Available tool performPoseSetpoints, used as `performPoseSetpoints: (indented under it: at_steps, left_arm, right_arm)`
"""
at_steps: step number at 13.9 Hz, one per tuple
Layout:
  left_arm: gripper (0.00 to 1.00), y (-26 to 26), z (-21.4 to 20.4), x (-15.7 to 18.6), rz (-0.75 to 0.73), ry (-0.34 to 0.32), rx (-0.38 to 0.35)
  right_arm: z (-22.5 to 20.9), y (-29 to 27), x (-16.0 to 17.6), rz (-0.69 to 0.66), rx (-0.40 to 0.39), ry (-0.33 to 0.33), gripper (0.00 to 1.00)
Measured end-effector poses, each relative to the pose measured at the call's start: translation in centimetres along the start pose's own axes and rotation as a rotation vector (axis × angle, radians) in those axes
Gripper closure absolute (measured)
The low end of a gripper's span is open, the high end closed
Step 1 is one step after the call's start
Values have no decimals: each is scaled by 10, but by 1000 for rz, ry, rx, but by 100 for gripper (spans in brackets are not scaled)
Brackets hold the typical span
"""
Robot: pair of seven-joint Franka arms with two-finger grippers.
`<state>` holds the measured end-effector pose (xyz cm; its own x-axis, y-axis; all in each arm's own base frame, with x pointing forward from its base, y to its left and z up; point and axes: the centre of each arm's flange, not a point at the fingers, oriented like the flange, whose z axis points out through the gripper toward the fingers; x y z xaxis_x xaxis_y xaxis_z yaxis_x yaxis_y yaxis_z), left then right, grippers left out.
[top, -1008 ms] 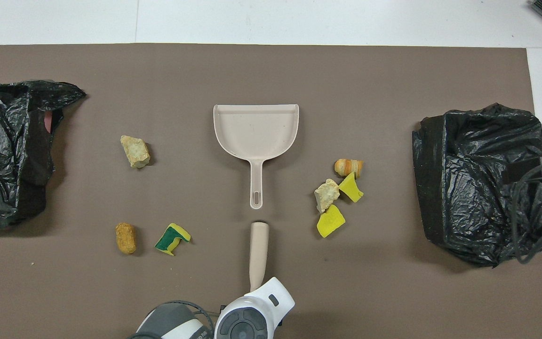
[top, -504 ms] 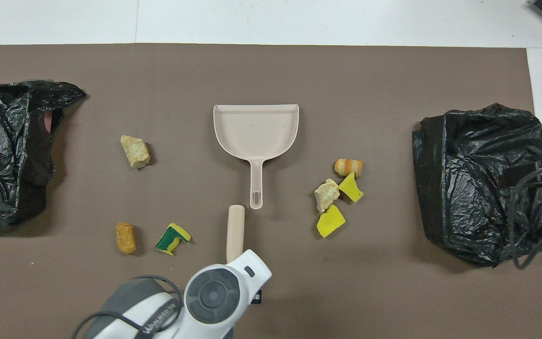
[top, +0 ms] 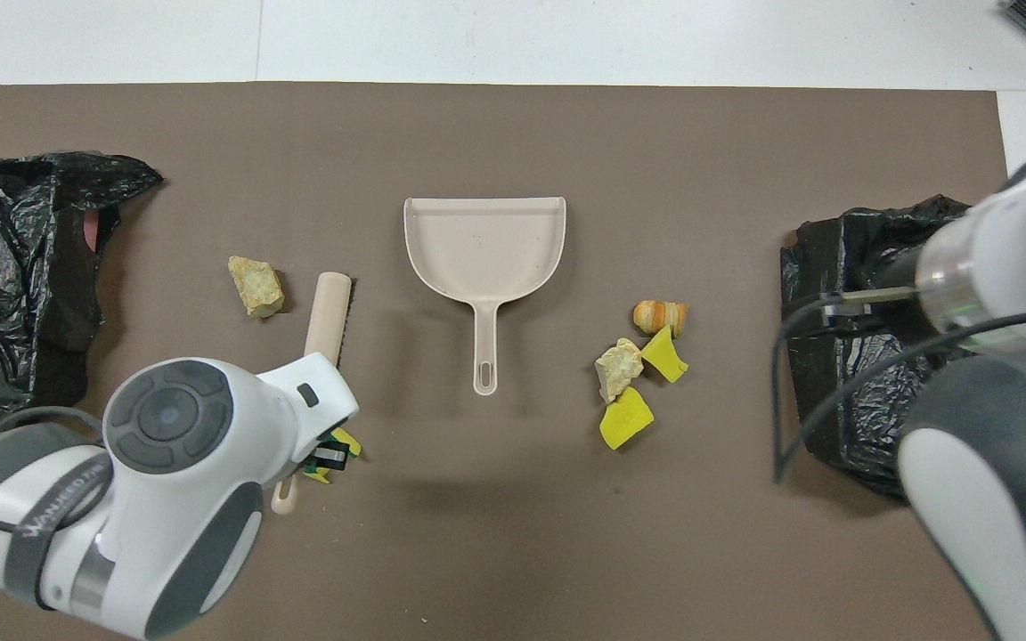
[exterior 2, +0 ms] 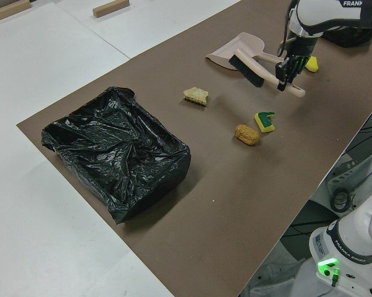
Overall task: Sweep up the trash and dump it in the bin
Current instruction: 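Lift the brush with the left gripper while the right gripper grasps the dustpan, then sweep the sponge pieces toward the dustpan with the left gripper's brush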
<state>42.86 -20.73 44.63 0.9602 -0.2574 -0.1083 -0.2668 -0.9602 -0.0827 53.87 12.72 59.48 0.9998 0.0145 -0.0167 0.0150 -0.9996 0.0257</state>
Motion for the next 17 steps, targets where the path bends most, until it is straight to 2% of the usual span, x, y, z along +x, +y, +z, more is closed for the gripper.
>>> performPoseSetpoints:
  at_steps: [3, 6, 11, 14, 17]
  left_arm:
    - [74, -60, -9, 38, 121, 24, 9]
    - [74, -123, -1, 79, 277, 56, 63]
    - [74, -183, 12, 141, 468, 65, 101]
    - [74, -215, 31, 158, 622, 90, 146]
    - [74, -235, 50, 162, 762, 76, 164]
  right_arm:
    - [46, -86, 24, 31, 6, 12, 0]
    - [100, -175, 46, 104, 30, 38, 0]
    - [180, -275, 49, 121, 91, 64, 0]
    - [207, -292, 47, 108, 94, 60, 0]
    - [218, -290, 45, 101, 81, 44, 0]
